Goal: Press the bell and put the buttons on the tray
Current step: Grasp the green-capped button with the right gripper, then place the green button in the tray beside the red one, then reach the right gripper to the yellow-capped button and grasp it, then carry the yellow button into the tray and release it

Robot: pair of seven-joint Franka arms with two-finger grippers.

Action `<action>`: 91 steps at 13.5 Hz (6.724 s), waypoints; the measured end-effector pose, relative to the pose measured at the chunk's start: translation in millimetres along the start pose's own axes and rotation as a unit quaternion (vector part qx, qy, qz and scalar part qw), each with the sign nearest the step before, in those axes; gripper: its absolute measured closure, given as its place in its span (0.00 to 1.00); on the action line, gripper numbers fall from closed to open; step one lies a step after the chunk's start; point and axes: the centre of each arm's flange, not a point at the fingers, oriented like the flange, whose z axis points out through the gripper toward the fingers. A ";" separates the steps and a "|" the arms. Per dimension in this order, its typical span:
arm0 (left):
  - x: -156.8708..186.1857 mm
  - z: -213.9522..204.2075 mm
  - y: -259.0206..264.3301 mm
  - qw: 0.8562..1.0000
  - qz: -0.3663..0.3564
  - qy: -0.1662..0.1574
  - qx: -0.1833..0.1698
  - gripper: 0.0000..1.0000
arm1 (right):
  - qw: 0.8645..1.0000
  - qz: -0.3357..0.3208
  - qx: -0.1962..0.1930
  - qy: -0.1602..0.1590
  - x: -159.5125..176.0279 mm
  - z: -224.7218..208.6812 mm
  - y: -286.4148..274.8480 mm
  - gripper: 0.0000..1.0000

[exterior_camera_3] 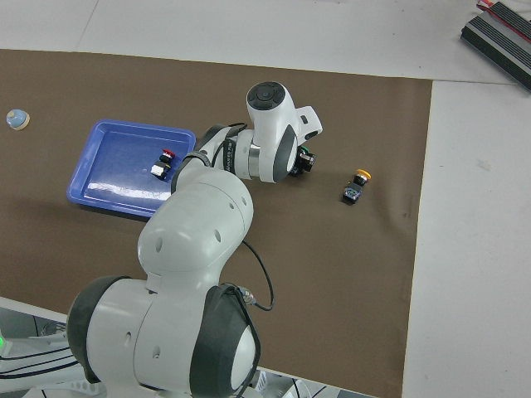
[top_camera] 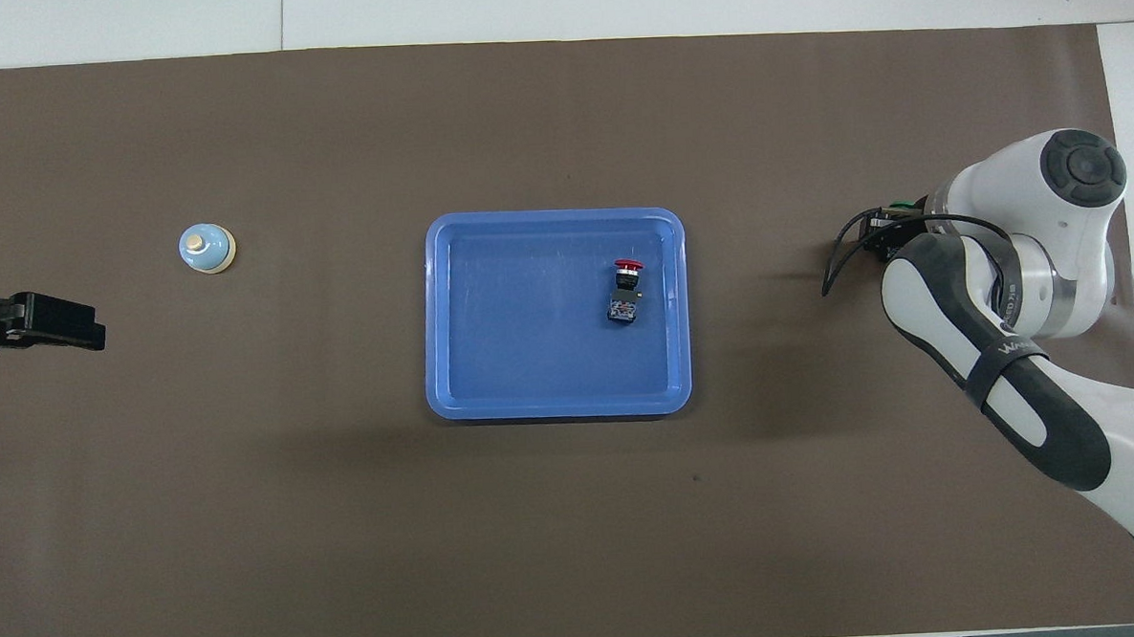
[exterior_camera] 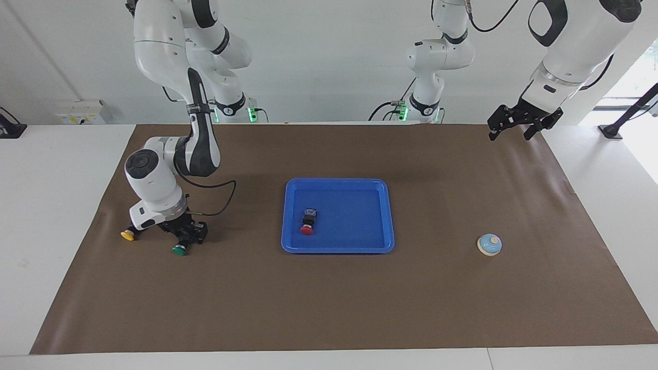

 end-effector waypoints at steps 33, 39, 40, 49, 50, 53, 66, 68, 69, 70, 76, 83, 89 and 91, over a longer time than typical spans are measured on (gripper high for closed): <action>0.0 0.0 0.0 1.000 0.000 0.000 0.000 0.00 | 0.999 -0.035 0.008 -0.037 -141.9 -20.6 -425.1 0.59; 0.0 0.0 0.0 1.000 0.000 0.000 0.000 0.00 | 0.999 0.025 -0.015 -0.041 -104.2 -73.7 -387.6 0.00; 0.0 0.0 0.0 1.000 0.000 0.000 0.000 0.00 | 0.998 0.045 -0.012 -0.030 -84.9 -93.9 -365.8 0.00; 0.0 0.0 0.0 1.000 0.000 0.000 0.000 0.00 | 0.998 0.054 -0.011 -0.032 53.8 -149.4 -65.2 0.00; 0.0 0.0 0.0 1.000 0.000 0.000 0.000 0.00 | 0.998 0.043 -0.012 -0.041 57.4 -140.9 -34.7 0.00; 0.0 0.0 0.0 1.000 0.000 0.000 0.000 0.00 | 0.999 0.011 -0.008 -0.041 56.4 -109.0 45.1 0.00; 0.0 0.0 0.0 1.000 0.000 0.000 0.000 0.00 | 1.000 0.017 -0.010 -0.016 -2.3 3.7 164.9 0.24; 0.0 0.0 0.0 1.000 0.000 0.000 0.000 0.00 | 1.000 0.008 -0.009 -0.015 -2.8 1.6 163.4 0.50; 0.0 0.0 0.0 1.000 0.000 0.000 0.000 0.00 | 1.000 0.002 -0.008 -0.014 -3.1 0.2 162.9 0.59; 0.0 0.0 0.0 1.000 0.000 0.000 0.000 0.00 | 1.000 -0.005 -0.008 -0.014 -3.1 -0.2 162.3 0.60; 0.0 0.0 0.0 1.000 0.000 0.000 0.000 0.00 | 0.998 -0.035 0.000 -0.046 22.1 -60.7 76.6 0.60; 0.0 0.0 0.0 1.000 0.000 0.000 0.000 0.00 | 0.997 0.026 -0.020 -0.072 5.3 -151.9 -160.5 0.60; 0.0 0.0 0.0 1.000 0.000 0.000 0.000 0.00 | 0.996 0.053 -0.007 -0.070 -74.8 -149.8 -345.6 0.60; 0.0 0.0 0.0 1.000 0.000 0.000 0.000 0.00 | 0.996 0.059 -0.008 -0.067 -92.6 -136.0 -390.0 0.60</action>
